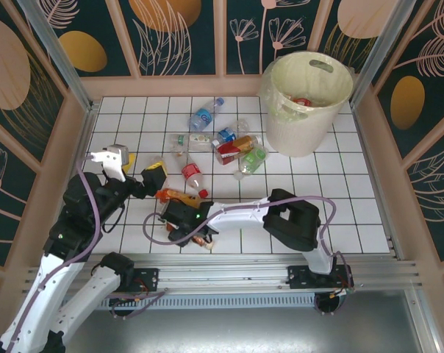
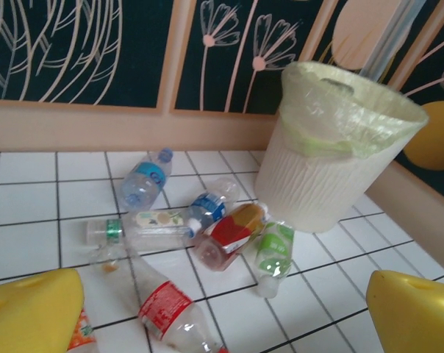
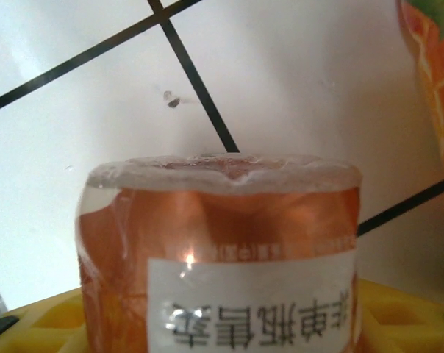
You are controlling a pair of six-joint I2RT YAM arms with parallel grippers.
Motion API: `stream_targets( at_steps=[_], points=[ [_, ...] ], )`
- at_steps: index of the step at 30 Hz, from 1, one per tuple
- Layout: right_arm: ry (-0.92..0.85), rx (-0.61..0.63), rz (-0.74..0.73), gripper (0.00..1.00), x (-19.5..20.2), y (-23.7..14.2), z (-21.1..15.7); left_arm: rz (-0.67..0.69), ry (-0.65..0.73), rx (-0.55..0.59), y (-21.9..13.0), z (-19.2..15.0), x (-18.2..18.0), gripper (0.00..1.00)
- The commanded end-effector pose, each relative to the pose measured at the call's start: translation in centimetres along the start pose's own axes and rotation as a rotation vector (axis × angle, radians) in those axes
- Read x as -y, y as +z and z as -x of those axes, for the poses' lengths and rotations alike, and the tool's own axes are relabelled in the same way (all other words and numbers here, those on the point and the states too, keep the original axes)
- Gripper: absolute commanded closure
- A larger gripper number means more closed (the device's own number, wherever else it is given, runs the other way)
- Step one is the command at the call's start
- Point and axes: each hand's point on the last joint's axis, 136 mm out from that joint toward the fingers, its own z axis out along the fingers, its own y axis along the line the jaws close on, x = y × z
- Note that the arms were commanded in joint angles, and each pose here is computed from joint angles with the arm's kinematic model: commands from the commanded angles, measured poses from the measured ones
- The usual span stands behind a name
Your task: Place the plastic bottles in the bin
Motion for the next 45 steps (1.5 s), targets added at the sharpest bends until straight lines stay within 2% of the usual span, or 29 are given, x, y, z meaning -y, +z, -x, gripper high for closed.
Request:
stream_targets(
  at_steps=[1,5,8,14,20,23,26,31,39,45],
  points=[
    [0.085,0.111,0.102,0.47,-0.8,-3.2,2.5,-0.087,-0.026,0.045,0.6,0.9,1.5,0.01],
    [0.190,0.202,0.155,0.47,0.6,-5.8,3.4,-0.178,-0.045,0.069,0.8,1.1,2.9,0.01],
    [0.267,0.278,0.213,0.48,2.0,-8.3,4.1,-0.298,-0.043,0.070,0.9,0.8,4.7,0.01],
    [0.397,0.403,0.294,0.48,5.4,-13.0,4.8,-0.523,-0.033,-0.013,1.0,-1.5,7.8,0.01],
    [0.473,0.512,0.254,0.48,9.9,-17.3,4.9,-0.649,-0.049,-0.123,1.5,-3.7,9.3,0.01],
    [0.507,0.566,0.185,0.48,12.8,-19.5,5.0,-0.660,-0.074,-0.170,2.3,-4.8,9.2,0.01],
    [0.533,0.623,0.098,0.48,15.9,-22.1,5.2,-0.660,-0.105,-0.171,2.8,-5.3,9.0,0.01],
    [0.558,0.718,-0.050,0.48,20.8,-27.3,6.1,-0.642,-0.141,-0.081,2.8,-4.6,8.4,0.01],
    [0.606,0.915,-0.326,0.49,29.4,-37.9,6.9,-0.606,-0.185,0.014,3.0,-4.8,7.2,0.01],
    [0.654,1.030,-0.490,0.49,35.4,-44.4,7.0,-0.587,-0.192,0.023,3.2,-5.4,6.7,0.01]
  ],
)
